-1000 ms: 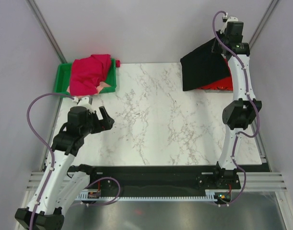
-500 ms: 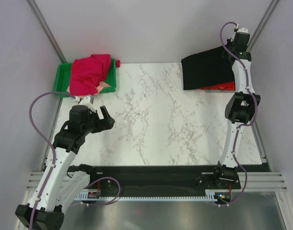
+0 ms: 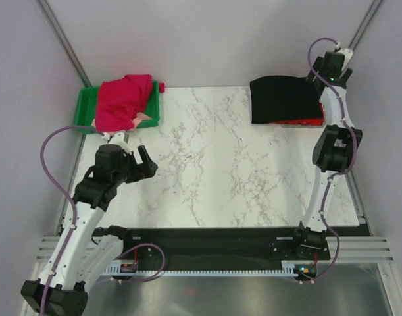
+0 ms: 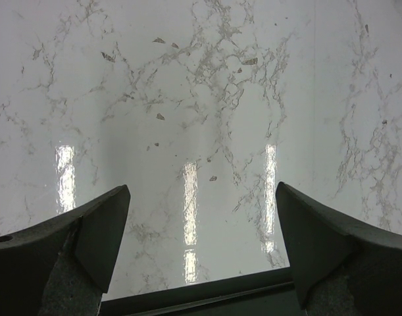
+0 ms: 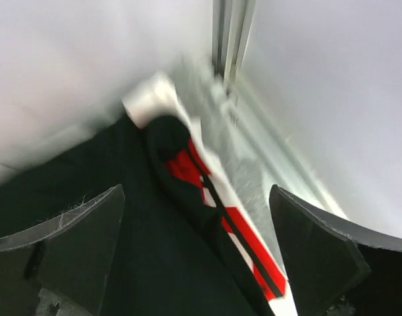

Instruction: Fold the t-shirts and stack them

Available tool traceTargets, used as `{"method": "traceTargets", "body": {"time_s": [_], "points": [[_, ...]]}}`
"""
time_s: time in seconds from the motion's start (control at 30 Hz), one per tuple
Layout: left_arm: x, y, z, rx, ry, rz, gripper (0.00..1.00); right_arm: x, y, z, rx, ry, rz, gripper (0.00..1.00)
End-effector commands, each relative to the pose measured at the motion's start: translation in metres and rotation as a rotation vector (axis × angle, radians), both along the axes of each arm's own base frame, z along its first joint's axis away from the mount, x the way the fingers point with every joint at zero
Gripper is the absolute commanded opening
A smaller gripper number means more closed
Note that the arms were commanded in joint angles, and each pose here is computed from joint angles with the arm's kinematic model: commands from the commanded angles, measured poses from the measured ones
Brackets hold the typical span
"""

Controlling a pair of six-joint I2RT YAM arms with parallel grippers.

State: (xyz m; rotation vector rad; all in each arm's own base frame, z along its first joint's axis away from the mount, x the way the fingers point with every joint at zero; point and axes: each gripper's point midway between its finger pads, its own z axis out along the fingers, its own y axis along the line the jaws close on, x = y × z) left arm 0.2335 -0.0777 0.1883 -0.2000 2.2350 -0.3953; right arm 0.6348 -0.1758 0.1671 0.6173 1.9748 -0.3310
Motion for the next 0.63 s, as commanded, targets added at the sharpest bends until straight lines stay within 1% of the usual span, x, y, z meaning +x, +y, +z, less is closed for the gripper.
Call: {"method": "traceTargets", "body": {"time_s": [0.0, 0.07, 0.1, 0.13, 0.17, 0.2, 0.23, 0.27, 0.3, 0.33, 0.37, 0.4, 0.43, 0.47, 0.5, 0.53, 0.57, 0.6], "points": [[0.004, -0.002, 0.001, 0.022, -0.026, -0.033, 1.00, -0.052, 0.016, 0.245, -0.032, -0.482, -0.058, 0.98], [0.003, -0.003, 0.003, 0.015, -0.031, -0.044, 1.00, -0.068, 0.029, 0.258, 0.019, -0.517, -0.037, 0.98], [0.003, -0.004, 0.005, 0.012, -0.035, -0.050, 1.00, -0.088, 0.045, 0.287, 0.046, -0.570, 0.016, 0.98], [0.003, -0.005, 0.006, 0.009, -0.038, -0.054, 1.00, -0.093, 0.055, 0.268, 0.084, -0.528, 0.040, 0.98], [0.003, -0.006, 0.006, 0.007, -0.037, -0.056, 1.00, -0.101, 0.066, 0.265, 0.130, -0.531, 0.067, 0.98], [0.003, -0.006, 0.006, 0.008, -0.036, -0.057, 1.00, -0.125, 0.091, 0.285, 0.168, -0.567, 0.140, 0.98], [0.003, -0.006, 0.005, 0.010, -0.033, -0.058, 1.00, -0.136, 0.107, 0.279, 0.210, -0.556, 0.181, 0.98], [0.003, -0.005, 0.006, 0.012, -0.037, -0.056, 1.00, -0.143, 0.123, 0.234, 0.257, -0.462, 0.212, 0.98], [0.003, -0.006, 0.007, 0.009, -0.038, -0.063, 1.00, -0.170, 0.154, 0.247, 0.282, -0.486, 0.284, 0.98], [0.002, -0.007, 0.009, 0.006, -0.047, -0.067, 1.00, -0.182, 0.171, 0.201, 0.311, -0.391, 0.320, 0.98], [0.002, -0.007, 0.011, 0.003, -0.056, -0.067, 1.00, -0.194, 0.181, 0.189, 0.314, -0.366, 0.335, 0.98], [0.002, -0.007, 0.010, 0.001, -0.054, -0.067, 1.00, -0.219, 0.203, 0.195, 0.320, -0.383, 0.383, 0.98], [0.002, -0.008, 0.010, 0.004, -0.055, -0.075, 1.00, -0.232, 0.207, 0.159, 0.334, -0.313, 0.381, 0.98], [0.001, -0.008, 0.013, 0.004, -0.065, -0.078, 1.00, -0.243, 0.212, 0.150, 0.343, -0.295, 0.390, 0.98], [0.001, -0.008, 0.014, 0.005, -0.073, -0.080, 1.00, -0.261, 0.217, 0.150, 0.352, -0.296, 0.403, 0.98], [0.000, -0.007, 0.016, 0.003, -0.082, -0.076, 1.00, -0.271, 0.224, 0.127, 0.385, -0.246, 0.420, 0.98], [0.000, -0.005, 0.018, 0.010, -0.092, -0.067, 1.00, -0.284, 0.228, 0.130, 0.396, -0.258, 0.442, 0.98], [-0.001, -0.005, 0.020, 0.008, -0.102, -0.072, 1.00, -0.294, 0.234, 0.121, 0.408, -0.226, 0.458, 0.98]]}}
